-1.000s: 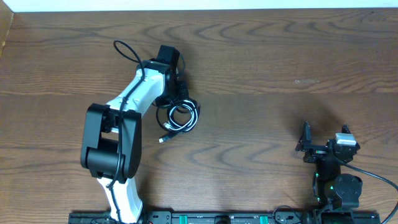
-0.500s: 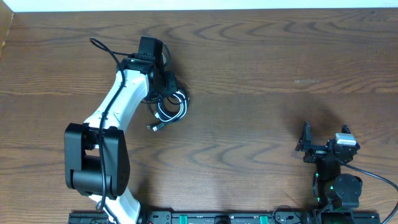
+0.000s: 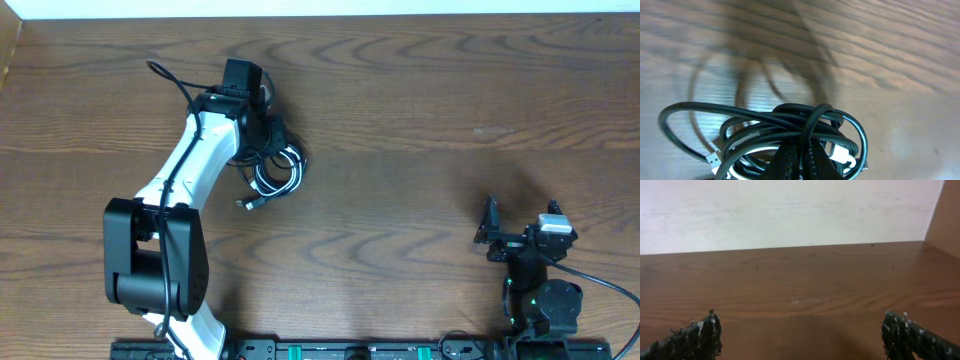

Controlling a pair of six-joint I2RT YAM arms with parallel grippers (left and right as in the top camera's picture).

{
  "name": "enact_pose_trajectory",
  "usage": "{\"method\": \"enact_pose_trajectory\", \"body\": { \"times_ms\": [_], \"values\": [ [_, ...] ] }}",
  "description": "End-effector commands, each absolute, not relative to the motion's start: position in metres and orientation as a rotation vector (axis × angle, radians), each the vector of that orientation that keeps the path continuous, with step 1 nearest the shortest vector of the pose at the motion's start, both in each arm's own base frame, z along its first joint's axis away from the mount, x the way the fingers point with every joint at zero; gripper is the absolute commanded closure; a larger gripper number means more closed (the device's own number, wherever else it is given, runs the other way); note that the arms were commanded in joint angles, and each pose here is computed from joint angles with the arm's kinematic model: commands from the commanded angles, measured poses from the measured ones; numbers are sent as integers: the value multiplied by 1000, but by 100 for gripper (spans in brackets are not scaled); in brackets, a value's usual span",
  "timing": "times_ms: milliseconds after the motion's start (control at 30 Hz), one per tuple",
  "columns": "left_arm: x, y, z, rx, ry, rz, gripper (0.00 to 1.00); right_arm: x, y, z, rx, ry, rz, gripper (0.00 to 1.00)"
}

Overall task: Untangle cables
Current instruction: 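Lift the bundle with the left gripper while the right arm moves in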

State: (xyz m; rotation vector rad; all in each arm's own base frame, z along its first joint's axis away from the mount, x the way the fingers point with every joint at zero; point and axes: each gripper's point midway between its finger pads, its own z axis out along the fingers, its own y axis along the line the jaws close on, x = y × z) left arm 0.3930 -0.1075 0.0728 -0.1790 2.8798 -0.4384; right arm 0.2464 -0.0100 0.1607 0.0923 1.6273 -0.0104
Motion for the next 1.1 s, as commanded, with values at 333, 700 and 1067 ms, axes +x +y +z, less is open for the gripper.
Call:
{"method": "enact_pose_trajectory", "body": {
  "times_ms": [333,700,1067],
  "values": [
    [358,-197,128,558,2559,-1255,93,234,57,208,-273,1495,236,1],
    [340,-212,154,723,2367,-1477,93,247,82,293,-365,1567,398,1],
    [338,-213,155,781,2324,-1473,92,295,96,298,-250,2000,647,1]
  ]
}}
